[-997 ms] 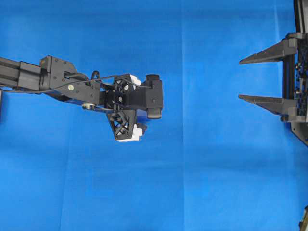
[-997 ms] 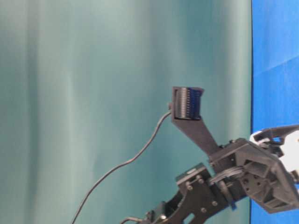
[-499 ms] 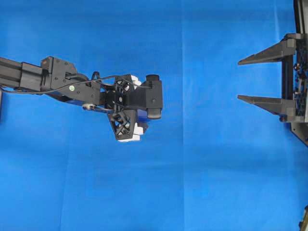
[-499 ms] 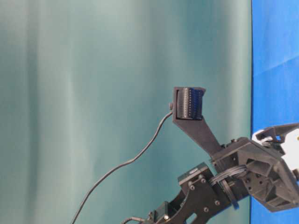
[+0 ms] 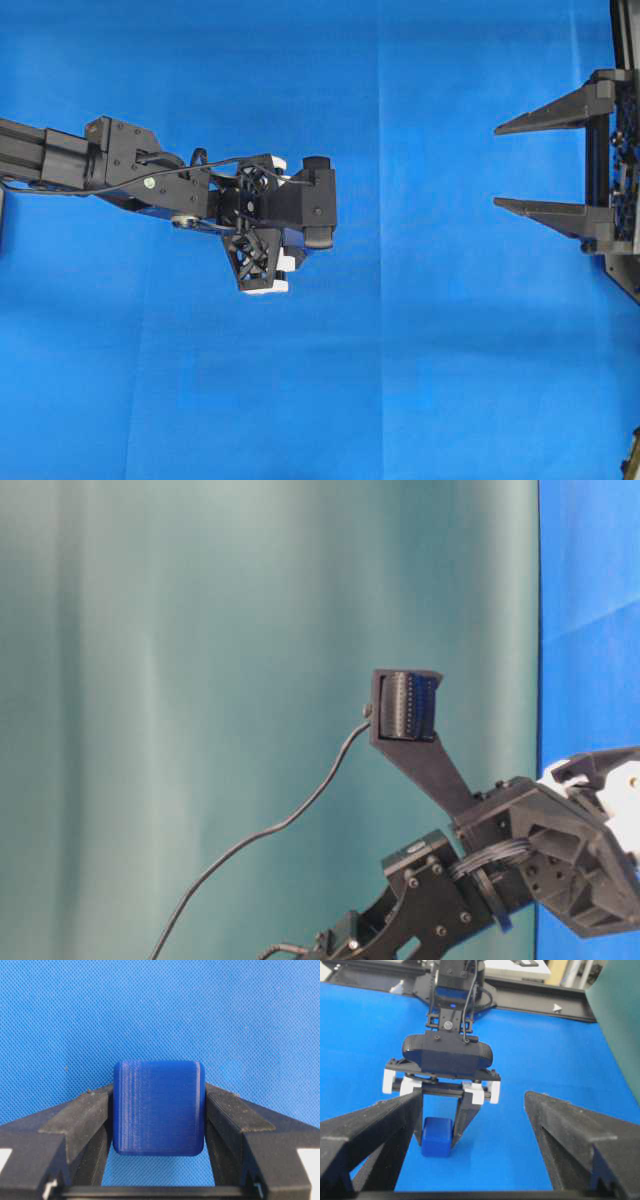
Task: Handover the blue block to the right arm after grasping it with the left arm, then place it in the designated position.
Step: 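Lower the left gripper around the blue cube and close on it, then lift the cube with the left gripper and raise it upright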
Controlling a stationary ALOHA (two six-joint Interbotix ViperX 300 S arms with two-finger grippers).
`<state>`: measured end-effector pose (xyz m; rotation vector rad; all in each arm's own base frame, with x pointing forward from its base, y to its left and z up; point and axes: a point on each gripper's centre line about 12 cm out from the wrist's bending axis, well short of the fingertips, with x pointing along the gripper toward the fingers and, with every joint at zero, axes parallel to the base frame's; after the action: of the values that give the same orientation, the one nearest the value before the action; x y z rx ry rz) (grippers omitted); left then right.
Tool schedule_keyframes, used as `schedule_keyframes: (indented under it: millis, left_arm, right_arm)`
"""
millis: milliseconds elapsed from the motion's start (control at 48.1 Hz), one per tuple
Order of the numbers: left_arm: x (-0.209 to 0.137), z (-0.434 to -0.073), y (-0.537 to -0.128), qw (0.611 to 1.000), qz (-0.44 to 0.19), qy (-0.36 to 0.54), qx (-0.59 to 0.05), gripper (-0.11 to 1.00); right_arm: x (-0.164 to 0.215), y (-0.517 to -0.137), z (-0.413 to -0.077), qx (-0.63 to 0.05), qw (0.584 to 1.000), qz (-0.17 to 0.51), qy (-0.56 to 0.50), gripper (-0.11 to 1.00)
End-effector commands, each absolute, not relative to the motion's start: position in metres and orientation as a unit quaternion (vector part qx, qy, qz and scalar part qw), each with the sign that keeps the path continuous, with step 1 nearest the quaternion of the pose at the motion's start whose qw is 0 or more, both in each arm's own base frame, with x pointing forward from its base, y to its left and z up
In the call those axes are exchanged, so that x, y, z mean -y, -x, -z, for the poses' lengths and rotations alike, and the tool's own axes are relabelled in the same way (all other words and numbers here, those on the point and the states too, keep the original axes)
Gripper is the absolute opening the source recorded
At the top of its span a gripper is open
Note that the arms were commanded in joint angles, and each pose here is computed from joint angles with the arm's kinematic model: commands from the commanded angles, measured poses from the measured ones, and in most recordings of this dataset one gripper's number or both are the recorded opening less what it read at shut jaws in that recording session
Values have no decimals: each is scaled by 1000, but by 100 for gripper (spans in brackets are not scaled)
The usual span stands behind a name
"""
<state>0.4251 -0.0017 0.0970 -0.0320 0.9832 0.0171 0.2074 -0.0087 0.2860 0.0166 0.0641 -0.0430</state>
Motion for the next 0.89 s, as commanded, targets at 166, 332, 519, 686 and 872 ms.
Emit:
schedule_keyframes:
  millis: [166, 332, 519, 686, 872]
  left_arm:
    - [2, -125, -430, 893, -8, 16, -450, 46]
    - [1, -157, -428, 895, -8, 13, -447, 46]
    - [1, -204, -425, 902, -7, 8, -432, 46]
    - [1, -238, -420, 905, -8, 8, -425, 46]
    - [0, -265, -415, 900, -10, 7, -435, 46]
  right_arm:
    - [9, -210, -295, -20, 1000, 21, -7, 96]
    - [9, -210, -296, -18, 1000, 22, -6, 96]
    - [9, -210, -297, -18, 1000, 21, -7, 96]
    - [9, -210, -296, -19, 1000, 22, -9, 96]
    - [9, -210, -296, -20, 1000, 22, -10, 96]
